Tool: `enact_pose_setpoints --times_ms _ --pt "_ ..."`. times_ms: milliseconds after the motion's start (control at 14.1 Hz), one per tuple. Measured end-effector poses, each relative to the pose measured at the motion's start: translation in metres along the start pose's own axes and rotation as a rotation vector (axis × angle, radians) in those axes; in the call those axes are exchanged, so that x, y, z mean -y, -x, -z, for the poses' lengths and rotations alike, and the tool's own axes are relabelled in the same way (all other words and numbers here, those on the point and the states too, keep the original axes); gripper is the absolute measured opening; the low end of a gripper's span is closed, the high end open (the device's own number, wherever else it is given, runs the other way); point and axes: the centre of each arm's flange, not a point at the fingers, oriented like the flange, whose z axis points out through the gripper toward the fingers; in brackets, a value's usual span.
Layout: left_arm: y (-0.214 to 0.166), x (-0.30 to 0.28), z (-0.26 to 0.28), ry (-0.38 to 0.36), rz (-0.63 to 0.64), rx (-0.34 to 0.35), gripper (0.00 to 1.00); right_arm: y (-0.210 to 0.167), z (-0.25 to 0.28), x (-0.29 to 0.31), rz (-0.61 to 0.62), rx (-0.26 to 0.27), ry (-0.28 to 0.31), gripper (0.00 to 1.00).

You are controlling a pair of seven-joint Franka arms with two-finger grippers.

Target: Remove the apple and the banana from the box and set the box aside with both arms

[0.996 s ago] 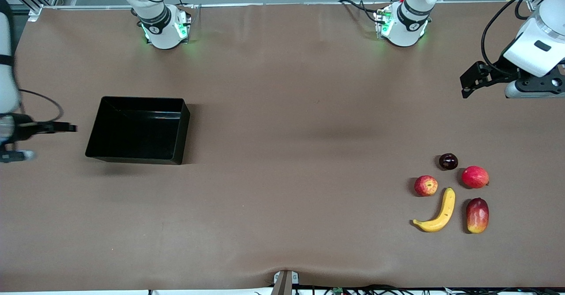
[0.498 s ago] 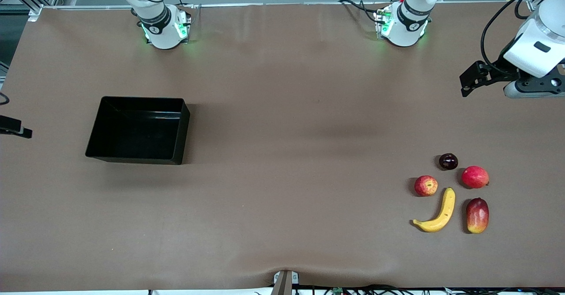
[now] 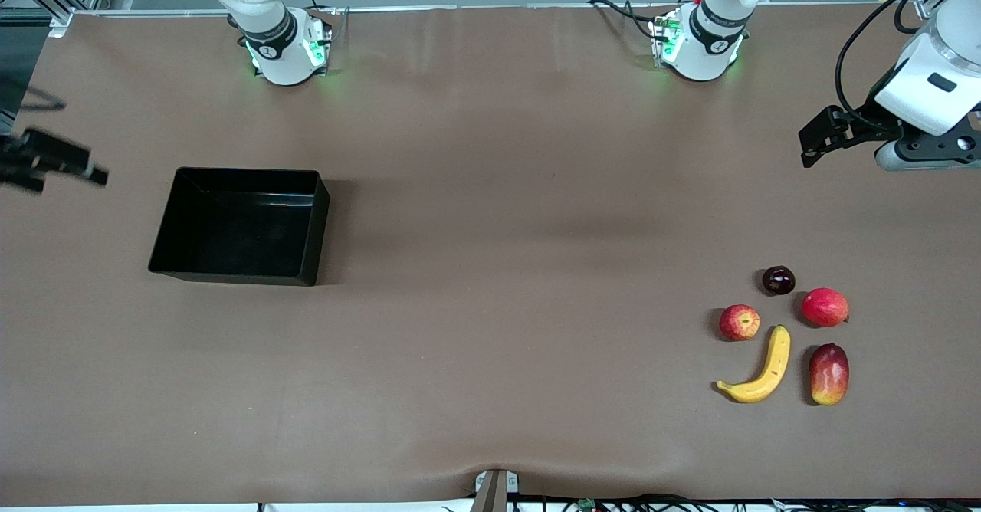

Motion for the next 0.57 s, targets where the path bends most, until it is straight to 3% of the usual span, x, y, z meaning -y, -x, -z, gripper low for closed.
enact_pose_setpoints --times_ms 285,569 --pt "0.000 0.000 0.000 0.000 0.000 0.000 1.00 0.056 0.021 0.026 -0.054 0.040 0.045 1.00" --pt "0.000 0.000 -0.001 0.000 -0.001 0.002 1.00 0.066 -0.007 0.031 -0.241 0.051 0.069 1.00"
